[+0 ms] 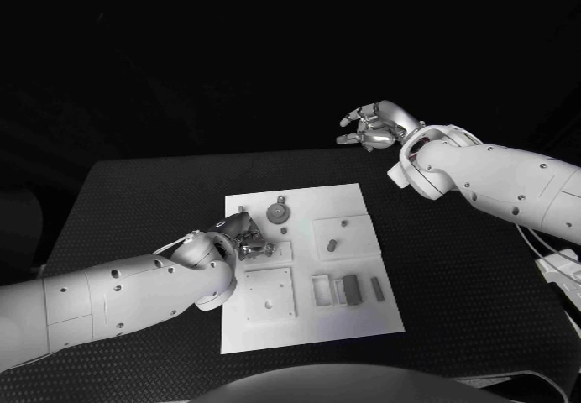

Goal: Assemble the parts on the task board

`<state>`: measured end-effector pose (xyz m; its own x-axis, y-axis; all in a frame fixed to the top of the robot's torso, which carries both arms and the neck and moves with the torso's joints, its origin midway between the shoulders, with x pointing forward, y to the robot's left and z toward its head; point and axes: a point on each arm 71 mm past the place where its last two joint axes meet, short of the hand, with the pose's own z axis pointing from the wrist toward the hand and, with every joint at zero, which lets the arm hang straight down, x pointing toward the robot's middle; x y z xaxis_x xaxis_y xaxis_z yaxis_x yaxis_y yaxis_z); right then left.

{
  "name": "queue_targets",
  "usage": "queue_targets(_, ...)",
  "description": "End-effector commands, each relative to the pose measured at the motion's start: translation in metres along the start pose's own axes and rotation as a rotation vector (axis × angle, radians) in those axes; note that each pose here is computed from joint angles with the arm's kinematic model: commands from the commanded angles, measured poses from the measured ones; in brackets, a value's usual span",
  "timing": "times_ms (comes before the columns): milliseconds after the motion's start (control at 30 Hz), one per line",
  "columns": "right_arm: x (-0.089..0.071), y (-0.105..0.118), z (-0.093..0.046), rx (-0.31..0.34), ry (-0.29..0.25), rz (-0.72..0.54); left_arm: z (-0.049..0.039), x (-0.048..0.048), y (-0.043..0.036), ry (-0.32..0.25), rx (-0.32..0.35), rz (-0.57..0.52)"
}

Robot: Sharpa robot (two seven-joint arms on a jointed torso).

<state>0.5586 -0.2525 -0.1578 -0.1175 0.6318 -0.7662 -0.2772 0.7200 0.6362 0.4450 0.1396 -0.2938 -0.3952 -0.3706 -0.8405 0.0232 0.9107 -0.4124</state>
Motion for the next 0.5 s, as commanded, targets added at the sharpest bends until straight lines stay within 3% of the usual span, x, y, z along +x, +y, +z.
queue_targets(33, 0.001, 0.0004, -0.0003, -0.003, 0.013, 0.004, -0.0004, 0.0042, -0.002, 0.044, 0.006, 0.03)
queue_targets(233, 0.0011, 0.0005, -0.0004, -0.003, 0.014, 0.004, -0.001, 0.0078, -0.0033, 0.089, 0.009, 0.053)
queue_targets(500, 0.0014, 0.0009, -0.0005, -0.004, 0.016, 0.005, -0.0011, 0.0085, -0.0025, 0.103, 0.007, 0.046)
